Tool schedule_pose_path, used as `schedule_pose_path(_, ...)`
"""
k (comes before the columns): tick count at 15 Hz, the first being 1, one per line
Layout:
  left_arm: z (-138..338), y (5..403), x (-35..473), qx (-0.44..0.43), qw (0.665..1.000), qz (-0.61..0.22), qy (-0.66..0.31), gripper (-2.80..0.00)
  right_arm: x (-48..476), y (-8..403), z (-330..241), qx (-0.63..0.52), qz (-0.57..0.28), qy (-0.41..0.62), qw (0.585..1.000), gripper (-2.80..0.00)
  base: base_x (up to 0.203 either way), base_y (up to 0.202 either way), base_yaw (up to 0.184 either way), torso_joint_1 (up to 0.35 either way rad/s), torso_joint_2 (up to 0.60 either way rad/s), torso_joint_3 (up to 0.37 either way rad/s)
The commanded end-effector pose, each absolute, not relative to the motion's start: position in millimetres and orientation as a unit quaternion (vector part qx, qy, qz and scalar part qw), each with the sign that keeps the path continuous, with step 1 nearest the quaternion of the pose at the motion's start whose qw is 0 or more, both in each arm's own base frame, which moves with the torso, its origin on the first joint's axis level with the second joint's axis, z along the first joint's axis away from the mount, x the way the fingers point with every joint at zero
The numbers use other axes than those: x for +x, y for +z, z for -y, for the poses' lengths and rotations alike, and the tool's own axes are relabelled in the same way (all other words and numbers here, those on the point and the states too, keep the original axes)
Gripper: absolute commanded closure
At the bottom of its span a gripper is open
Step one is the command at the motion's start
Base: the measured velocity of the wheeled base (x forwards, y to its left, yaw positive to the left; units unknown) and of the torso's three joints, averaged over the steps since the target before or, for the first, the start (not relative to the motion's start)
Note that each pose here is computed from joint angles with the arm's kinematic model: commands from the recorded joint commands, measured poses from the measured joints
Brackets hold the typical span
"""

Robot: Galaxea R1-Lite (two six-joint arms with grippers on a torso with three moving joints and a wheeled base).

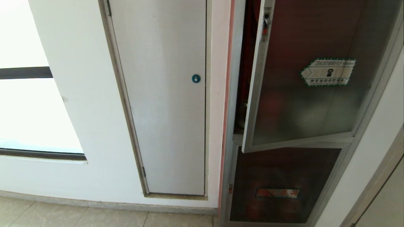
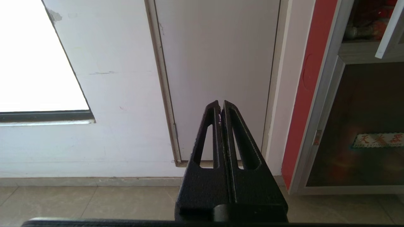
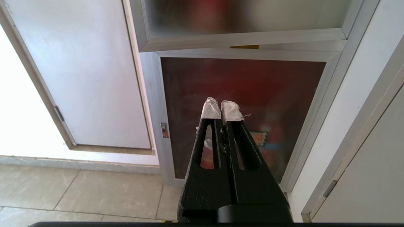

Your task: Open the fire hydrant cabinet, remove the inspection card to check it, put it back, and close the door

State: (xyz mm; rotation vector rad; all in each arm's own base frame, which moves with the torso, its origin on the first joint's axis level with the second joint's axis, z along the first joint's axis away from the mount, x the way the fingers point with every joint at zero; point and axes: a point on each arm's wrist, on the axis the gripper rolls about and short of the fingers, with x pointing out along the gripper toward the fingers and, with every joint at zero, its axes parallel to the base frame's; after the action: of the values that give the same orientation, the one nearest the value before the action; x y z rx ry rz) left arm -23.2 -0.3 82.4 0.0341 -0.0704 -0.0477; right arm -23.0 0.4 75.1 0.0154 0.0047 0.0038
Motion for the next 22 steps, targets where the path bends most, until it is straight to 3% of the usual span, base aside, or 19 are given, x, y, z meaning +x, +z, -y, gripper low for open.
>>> schedule_pose_path(1, 0.4, 74.9, -20.9, 0.017, 0.999, 0.021, -0.024, 0.0, -23.0, 75.1, -0.4, 0.008, -0.002, 0.002, 1.0, 0.0, 0.0, 0.0, 0.0, 0.0, 0.0, 0.0)
schedule_pose_path(13, 0.3, 74.9, -20.9, 0.012, 0.999, 0.021, -0.024, 0.0, -23.0, 75.1, -0.4, 0.008, -0.002, 0.002, 1.0, 0.0, 0.007, 0.0, 0.0, 0.0, 0.0, 0.0)
schedule_pose_path(22, 0.3, 74.9, -20.9, 0.012, 0.999, 0.021, -0.024, 0.0, -23.0, 75.1, -0.4, 0.008, -0.002, 0.002, 1.0, 0.0, 0.195, 0.0, 0.0, 0.003, 0.0, 0.002)
